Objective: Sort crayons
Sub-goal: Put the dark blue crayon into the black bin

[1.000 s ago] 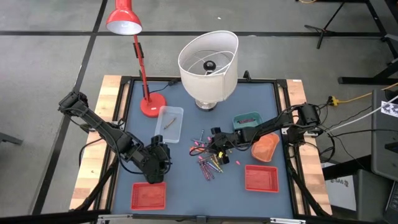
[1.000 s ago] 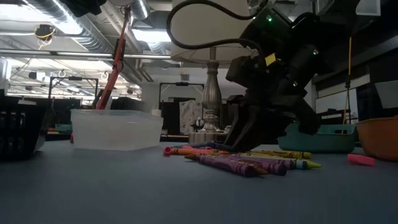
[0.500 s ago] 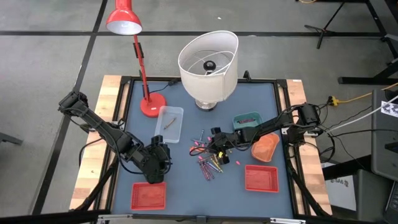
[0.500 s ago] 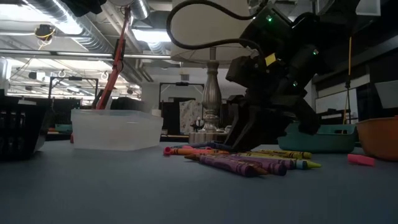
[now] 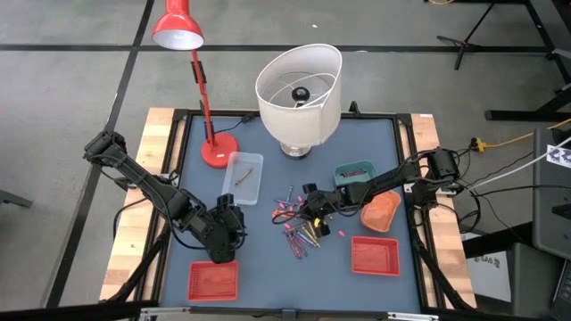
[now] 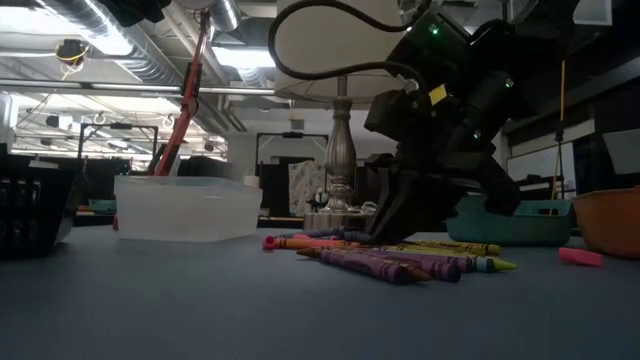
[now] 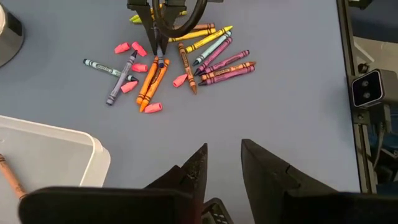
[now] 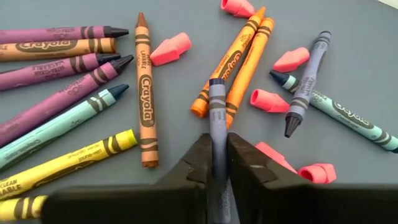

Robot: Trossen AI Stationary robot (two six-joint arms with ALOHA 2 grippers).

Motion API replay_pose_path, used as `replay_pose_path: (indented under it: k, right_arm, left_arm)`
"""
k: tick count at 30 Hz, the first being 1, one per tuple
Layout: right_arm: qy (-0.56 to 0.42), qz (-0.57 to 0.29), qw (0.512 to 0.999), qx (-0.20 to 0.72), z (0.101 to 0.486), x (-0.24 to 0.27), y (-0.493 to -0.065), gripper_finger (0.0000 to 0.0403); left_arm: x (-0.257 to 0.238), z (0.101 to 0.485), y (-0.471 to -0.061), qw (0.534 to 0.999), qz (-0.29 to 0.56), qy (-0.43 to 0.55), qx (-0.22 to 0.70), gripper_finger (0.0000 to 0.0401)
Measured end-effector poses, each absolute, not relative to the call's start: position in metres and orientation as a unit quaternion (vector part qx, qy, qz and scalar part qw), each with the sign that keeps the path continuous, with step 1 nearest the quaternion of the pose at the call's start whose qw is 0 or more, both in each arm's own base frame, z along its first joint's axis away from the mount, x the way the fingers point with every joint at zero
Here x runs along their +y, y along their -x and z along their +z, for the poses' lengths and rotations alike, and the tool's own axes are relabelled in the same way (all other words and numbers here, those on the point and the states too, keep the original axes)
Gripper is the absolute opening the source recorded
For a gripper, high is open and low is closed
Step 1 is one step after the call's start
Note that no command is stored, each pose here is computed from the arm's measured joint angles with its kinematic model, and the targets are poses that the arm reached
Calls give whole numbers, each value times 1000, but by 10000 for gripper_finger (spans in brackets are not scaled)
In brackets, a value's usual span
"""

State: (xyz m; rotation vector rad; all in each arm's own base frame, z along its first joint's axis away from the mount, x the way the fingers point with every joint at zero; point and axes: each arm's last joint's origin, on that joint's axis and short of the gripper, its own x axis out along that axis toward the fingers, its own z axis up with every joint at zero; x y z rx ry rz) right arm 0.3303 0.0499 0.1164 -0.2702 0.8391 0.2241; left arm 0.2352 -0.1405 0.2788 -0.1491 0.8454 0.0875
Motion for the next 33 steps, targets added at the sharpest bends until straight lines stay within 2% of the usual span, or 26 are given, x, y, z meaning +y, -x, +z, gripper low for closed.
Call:
replay_pose_path:
  k: [5,16,33]
  right_arm:
    - [131,107,898,405,116,50,-330,21]
    - [130,108,900,402,118,50,-332,31]
    - [117,113,933,321,164,57,-368,32]
  left_arm:
    - [-141,279,-235,908,42,72,410,82]
    - [-140,279,-235,908,42,72,410,82]
    - [-140,279,-235,912,53,63,403,82]
